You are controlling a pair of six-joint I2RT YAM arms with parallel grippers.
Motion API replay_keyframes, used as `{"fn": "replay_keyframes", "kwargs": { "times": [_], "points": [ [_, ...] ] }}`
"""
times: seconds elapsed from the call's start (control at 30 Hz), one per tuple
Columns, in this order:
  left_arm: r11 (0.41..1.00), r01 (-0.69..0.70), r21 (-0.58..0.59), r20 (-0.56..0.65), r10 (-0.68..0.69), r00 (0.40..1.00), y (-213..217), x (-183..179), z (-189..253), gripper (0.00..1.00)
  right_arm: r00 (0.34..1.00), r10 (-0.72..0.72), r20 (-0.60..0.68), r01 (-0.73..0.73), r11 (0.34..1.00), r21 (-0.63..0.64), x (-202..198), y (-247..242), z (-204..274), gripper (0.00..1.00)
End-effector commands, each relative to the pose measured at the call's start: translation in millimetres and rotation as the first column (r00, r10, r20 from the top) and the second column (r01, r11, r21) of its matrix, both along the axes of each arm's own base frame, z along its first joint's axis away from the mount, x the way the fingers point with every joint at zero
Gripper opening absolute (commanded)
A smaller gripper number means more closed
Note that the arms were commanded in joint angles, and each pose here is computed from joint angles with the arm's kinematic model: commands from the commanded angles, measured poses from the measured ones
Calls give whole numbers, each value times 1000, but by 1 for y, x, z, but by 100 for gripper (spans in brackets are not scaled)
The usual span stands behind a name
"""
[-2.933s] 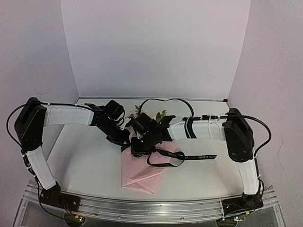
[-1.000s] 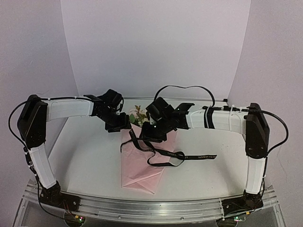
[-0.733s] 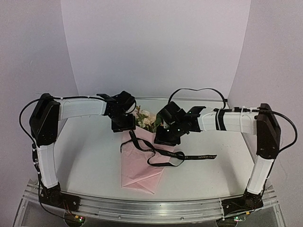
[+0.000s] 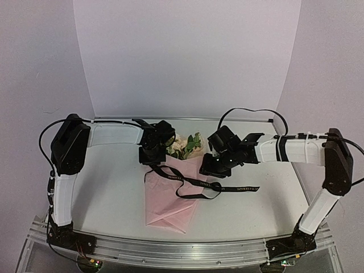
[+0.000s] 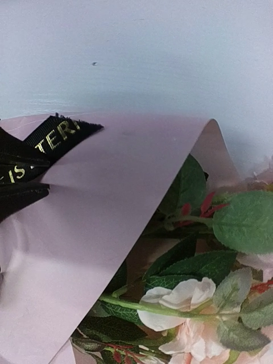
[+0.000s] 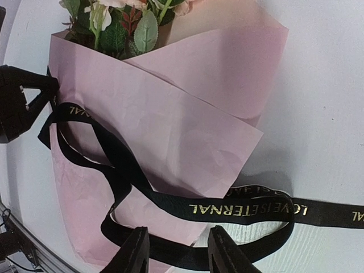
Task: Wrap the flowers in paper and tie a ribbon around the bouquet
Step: Cross the ribbon over the folded bouquet.
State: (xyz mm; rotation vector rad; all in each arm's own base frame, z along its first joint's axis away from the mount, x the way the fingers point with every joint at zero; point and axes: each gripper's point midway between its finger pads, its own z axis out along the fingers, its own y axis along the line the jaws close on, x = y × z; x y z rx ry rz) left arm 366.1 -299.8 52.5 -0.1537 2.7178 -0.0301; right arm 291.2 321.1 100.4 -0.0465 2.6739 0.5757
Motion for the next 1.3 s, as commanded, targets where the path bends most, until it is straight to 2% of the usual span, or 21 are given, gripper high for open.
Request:
{"fn": "replay_keyframes", "kwargs": {
  "times": [0.0,0.13,0.33,0.4,0.43,0.57,0.67,0.73,0.83,0.93,1.13,1.27],
  "points": [
    [1000,-14,-21,96,16,995,1,11,35,6,997,-53,48,52,998,23,7,-13,15,37],
    [999,-31,-33,120,35,992,10,10,42,1,993,-114,34,114,993,6,7,-32,6,40],
    [989,-93,-115,111,106,988,36,7,43,1,988,-155,22,155,988,-17,2,-49,-4,46],
    [984,-103,-146,111,120,987,41,6,45,10,987,-157,18,158,987,-18,1,-49,-5,46],
    [981,-110,-161,110,129,986,43,6,45,20,987,-158,17,158,987,-19,1,-49,-6,46],
    [957,-125,-261,90,154,984,51,7,41,42,986,-163,11,164,986,-22,2,-49,-8,46],
    [928,-136,-347,77,173,982,54,6,38,51,986,-164,10,164,986,-23,3,-47,-8,46],
    [907,-165,-387,47,198,979,57,3,34,53,987,-163,10,163,986,-24,4,-47,-9,46],
    [862,-213,-459,-1,239,971,59,-2,29,53,987,-163,10,163,986,-24,4,-47,-9,46],
    [784,-253,-566,-54,272,961,55,-5,24,53,987,-163,10,163,986,-24,4,-47,-8,46],
    [630,-284,-723,-75,336,939,55,-5,22,61,987,-160,11,160,987,-25,3,-48,-8,46],
    [549,-284,-786,-78,368,927,55,-1,21,63,987,-160,9,161,987,-27,0,-51,-9,46]
  ]
}}
